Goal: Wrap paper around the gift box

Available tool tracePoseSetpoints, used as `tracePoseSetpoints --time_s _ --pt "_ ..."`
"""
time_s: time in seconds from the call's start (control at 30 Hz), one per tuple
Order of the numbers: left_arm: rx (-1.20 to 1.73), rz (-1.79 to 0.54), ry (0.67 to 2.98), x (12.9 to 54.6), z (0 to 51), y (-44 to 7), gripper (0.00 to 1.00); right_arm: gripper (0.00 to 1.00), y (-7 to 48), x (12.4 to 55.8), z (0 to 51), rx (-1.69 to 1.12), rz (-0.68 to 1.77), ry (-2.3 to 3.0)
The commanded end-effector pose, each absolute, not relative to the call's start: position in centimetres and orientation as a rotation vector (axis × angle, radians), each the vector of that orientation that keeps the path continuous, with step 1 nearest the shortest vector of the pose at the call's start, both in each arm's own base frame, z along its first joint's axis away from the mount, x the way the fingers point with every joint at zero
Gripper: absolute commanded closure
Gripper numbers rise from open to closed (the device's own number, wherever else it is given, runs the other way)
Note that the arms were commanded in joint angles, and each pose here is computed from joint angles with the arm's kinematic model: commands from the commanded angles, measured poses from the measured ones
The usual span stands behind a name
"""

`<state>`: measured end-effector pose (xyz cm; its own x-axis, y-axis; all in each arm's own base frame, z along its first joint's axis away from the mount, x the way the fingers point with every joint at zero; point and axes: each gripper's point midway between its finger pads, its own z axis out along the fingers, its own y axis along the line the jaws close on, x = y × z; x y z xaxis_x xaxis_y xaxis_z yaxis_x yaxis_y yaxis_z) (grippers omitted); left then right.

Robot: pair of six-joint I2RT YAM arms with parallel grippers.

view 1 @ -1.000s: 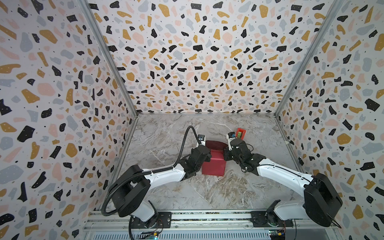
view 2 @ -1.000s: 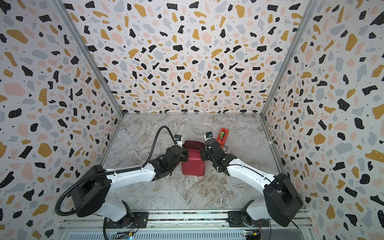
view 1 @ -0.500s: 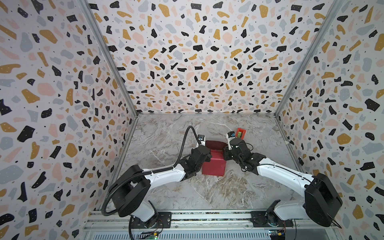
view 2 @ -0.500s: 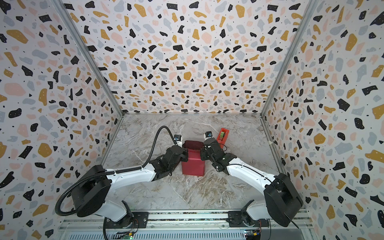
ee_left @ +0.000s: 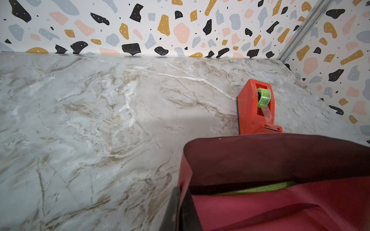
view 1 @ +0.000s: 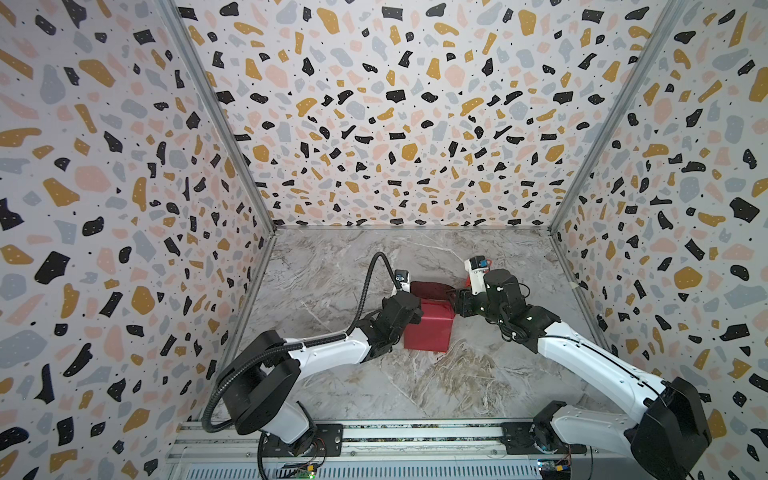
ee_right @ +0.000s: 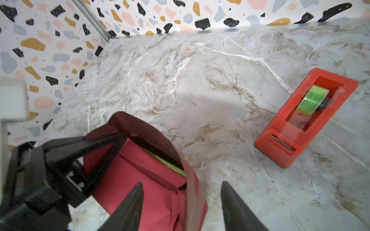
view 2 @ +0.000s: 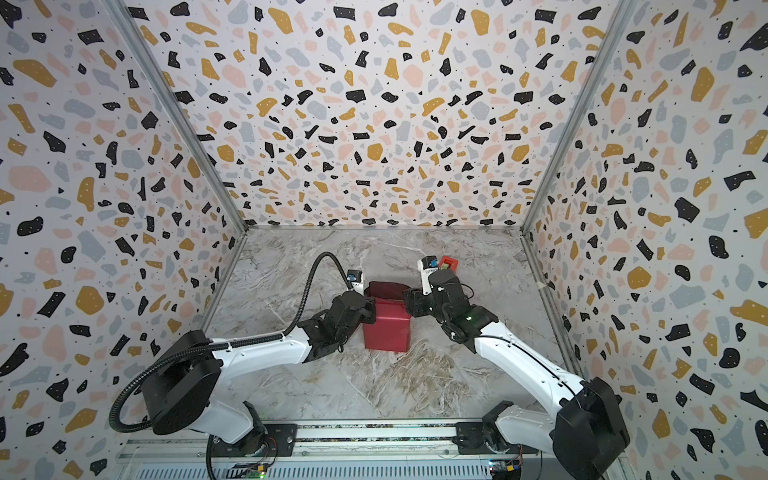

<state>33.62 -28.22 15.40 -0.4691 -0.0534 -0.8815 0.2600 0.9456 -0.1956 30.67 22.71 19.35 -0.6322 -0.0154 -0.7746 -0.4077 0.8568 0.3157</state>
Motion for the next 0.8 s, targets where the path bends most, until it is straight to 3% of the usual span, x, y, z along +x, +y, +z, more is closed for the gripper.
tracePoseSetpoints --time_s 0.0,0.17,0.47,0.67,0.77 --pt "0.136 -0.377 2.017 33.4 15.7 -28.0 1.00 0.46 23.3 30.6 18.3 -0.310 0.573 2.217" --pt "0.136 -0.380 2.016 33.3 15.8 -28.0 1.00 0.74 23.3 31.5 17.3 -0.290 0.504 2.226" --pt "0.140 -0.382 2.019 33.3 15.7 -28.1 1.00 1.00 23.5 32.1 17.6 -0.302 0.471 2.218" --pt "0.134 -0.405 2.006 33.2 16.4 -28.2 0.99 1.00 23.8 31.9 17.4 -0.325 0.458 2.226" --pt "0.122 -0.409 1.983 33.2 17.6 -27.9 0.80 1.00 23.6 31.8 17.7 -0.323 0.458 2.215"
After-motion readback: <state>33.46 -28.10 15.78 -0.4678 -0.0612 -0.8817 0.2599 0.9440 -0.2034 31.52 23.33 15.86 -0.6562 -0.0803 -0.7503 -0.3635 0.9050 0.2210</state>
